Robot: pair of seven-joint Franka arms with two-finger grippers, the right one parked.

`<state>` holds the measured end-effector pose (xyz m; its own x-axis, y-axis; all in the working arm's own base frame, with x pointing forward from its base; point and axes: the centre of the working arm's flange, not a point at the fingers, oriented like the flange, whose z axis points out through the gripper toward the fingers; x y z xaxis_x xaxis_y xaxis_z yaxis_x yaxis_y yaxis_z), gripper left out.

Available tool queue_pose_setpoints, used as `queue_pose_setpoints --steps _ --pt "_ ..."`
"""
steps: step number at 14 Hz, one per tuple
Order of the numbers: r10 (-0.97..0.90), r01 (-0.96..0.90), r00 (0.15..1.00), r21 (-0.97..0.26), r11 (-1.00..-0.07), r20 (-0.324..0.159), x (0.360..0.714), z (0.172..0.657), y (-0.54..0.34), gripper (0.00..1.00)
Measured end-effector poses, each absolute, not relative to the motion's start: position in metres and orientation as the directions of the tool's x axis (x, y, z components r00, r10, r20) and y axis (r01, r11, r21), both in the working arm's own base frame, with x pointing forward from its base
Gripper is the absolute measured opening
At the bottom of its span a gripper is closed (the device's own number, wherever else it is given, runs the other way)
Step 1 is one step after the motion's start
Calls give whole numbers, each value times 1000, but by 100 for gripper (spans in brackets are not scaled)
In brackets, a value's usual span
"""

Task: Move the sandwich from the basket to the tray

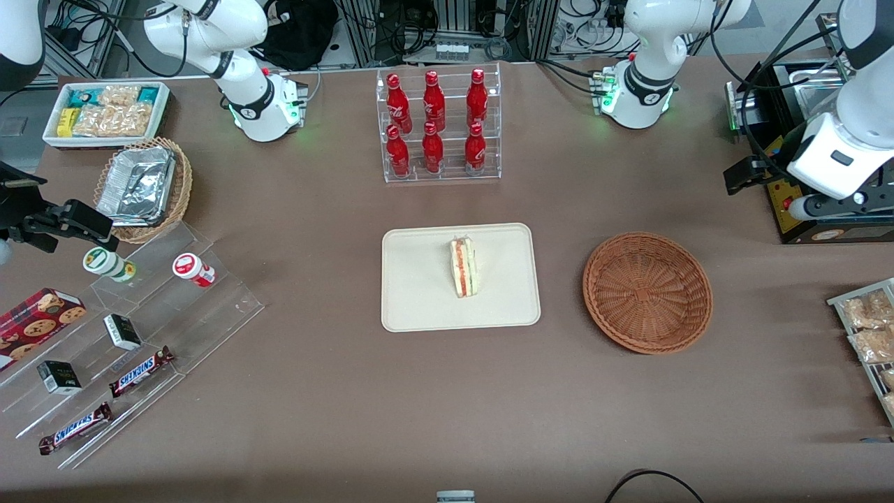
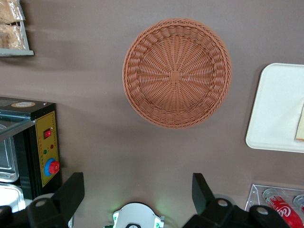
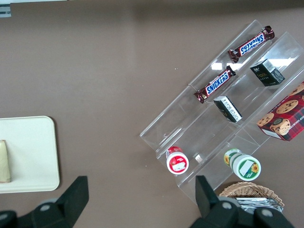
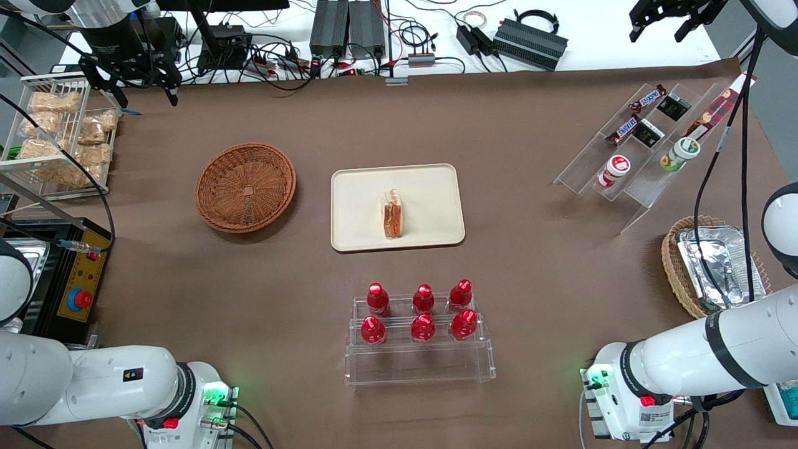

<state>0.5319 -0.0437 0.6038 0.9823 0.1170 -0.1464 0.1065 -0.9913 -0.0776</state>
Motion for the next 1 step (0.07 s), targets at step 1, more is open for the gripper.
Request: queue_pose_setpoints --steps 1 --pt "118 108 982 -76 -991 -144 533 604 -42 100"
